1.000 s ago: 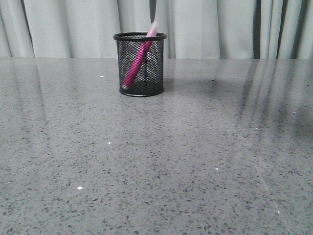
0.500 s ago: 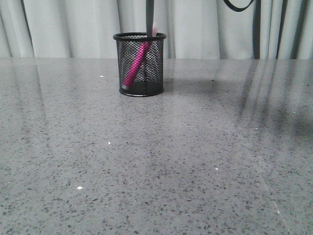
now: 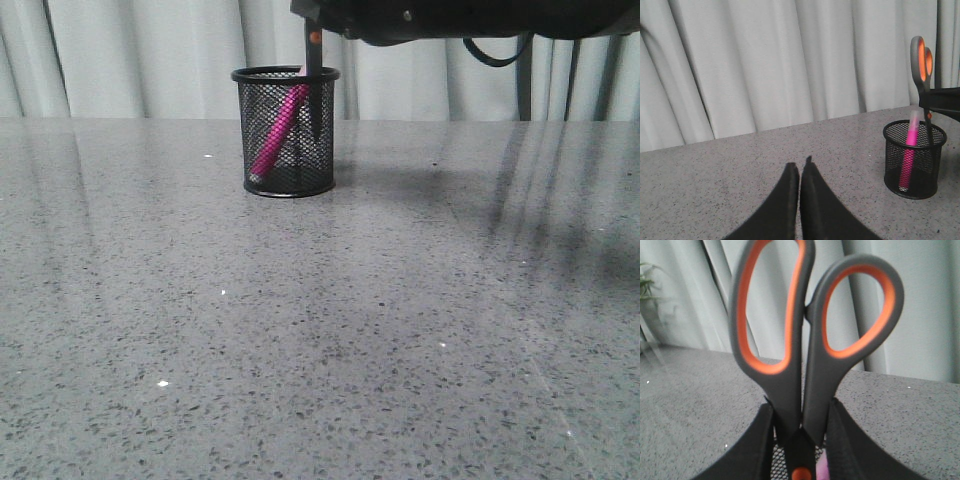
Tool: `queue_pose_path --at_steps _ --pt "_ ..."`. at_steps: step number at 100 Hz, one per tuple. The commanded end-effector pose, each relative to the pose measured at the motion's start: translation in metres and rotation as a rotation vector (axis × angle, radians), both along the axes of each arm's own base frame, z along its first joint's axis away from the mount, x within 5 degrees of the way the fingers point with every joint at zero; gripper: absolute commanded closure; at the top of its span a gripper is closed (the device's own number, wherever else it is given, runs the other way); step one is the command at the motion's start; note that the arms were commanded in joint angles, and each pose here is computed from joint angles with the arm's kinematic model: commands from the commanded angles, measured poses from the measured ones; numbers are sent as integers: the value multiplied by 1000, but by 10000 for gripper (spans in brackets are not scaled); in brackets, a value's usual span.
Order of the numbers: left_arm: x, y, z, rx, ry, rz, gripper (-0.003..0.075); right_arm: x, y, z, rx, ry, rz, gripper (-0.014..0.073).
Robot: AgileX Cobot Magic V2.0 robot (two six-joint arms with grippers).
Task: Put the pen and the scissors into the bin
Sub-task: 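Lift the scissors and carry them above the mesh cup, then lower the scissors blade-first into the cup and open the right gripper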
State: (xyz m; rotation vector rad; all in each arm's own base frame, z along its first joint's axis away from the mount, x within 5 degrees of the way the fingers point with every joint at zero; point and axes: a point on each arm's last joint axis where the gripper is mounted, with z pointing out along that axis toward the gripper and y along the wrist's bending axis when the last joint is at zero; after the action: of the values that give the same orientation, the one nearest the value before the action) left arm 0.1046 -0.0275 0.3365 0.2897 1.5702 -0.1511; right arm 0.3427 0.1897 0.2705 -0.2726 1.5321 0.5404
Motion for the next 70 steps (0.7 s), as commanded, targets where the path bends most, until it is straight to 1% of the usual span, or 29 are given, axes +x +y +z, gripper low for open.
queue_pose_path --at_steps 1,9,25,41,55,70 --pt "0 3 12 -41 -45 33 742 -6 1 32 32 -168 36 671" --pt "0 3 12 -41 -45 33 742 -7 3 31 2 -185 61 671" --pt "0 3 12 -41 -45 33 742 -8 6 27 -54 -166 86 671" --pt "0 3 12 -41 -45 33 742 -9 8 25 -111 -182 123 671" --pt "0 3 12 -41 -45 33 742 -9 8 21 -145 -143 122 671" --pt "0 3 12 -41 -45 33 742 -9 8 20 -151 -133 121 671"
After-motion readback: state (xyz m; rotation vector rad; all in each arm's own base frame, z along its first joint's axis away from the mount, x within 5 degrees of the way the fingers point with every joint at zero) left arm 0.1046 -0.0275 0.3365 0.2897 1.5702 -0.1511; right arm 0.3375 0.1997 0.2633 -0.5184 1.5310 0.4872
